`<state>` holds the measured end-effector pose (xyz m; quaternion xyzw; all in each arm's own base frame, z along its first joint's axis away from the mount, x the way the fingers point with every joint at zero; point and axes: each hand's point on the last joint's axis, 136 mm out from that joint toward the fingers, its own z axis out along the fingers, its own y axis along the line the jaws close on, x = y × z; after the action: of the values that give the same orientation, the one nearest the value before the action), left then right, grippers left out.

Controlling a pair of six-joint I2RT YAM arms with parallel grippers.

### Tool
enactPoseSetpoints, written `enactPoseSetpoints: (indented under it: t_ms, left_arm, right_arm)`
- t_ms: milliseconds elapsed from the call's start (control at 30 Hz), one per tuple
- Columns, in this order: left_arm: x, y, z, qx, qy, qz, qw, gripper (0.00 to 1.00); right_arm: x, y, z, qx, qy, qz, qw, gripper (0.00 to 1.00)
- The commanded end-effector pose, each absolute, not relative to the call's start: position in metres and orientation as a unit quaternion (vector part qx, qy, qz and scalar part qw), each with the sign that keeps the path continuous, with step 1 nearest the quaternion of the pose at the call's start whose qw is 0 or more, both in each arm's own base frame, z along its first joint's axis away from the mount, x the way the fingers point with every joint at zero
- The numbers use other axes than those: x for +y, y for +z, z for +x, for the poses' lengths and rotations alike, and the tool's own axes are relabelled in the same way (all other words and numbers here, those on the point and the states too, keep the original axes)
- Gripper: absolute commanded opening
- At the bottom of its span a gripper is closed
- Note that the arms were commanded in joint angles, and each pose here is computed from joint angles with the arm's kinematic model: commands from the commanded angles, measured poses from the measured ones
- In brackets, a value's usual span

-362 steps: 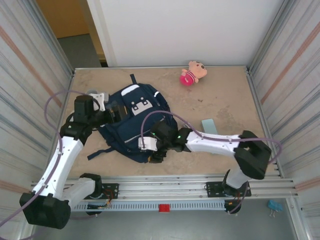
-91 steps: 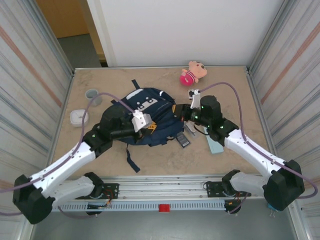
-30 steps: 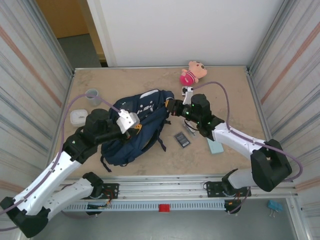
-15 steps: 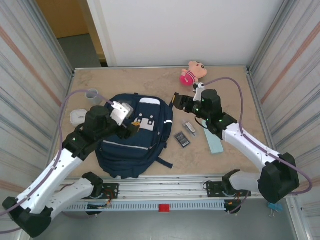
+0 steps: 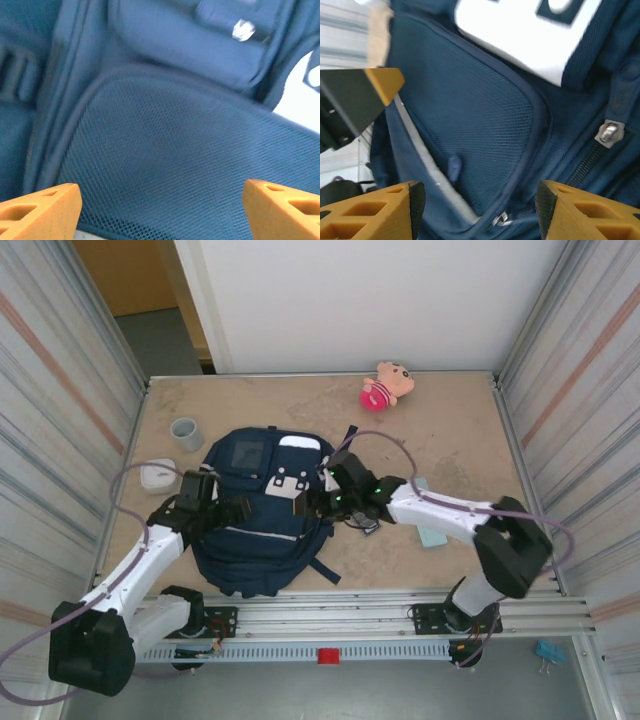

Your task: Pack books, pencil case, and school supplies into a backpack

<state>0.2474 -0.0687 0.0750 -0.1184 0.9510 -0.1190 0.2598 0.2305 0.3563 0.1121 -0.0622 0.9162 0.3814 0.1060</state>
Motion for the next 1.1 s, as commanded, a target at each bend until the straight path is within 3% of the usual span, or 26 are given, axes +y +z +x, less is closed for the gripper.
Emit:
enactPoseSetpoints:
  t_ms: [0, 400, 600, 800, 1067]
  left_arm:
    - [-0.077, 0.067, 0.250, 0.930, -0.172, -0.191, 0.262, 0.83]
    - [-0.129, 0.061, 0.246, 0.912, -0.223, -0.176, 0.295, 0.82]
    - [-0.165, 0.076, 0.255, 0.917, -0.217, -0.119, 0.314, 0.83]
    - [-0.146, 0.117, 0.260, 0.916, -0.174, -0.125, 0.340, 0.89]
    - [-0.098, 0.092, 0.251, 0.921, -0.175, -0.191, 0.291, 0.88]
  right_arm:
    - [0.378, 0.109, 0.244, 0.907, 0.405, -0.064, 0.095, 0.62]
    - [0.307, 0.055, 0.342, 0.925, 0.364, 0.017, 0.113, 0.60]
    - [0.278, 0.092, 0.355, 0.911, 0.382, 0.005, 0.151, 0.61]
    - [0.250, 0.147, 0.321, 0.918, 0.359, 0.009, 0.166, 0.64]
    - [0.280, 0.111, 0.236, 0.933, 0.350, 0.052, 0.066, 0.64]
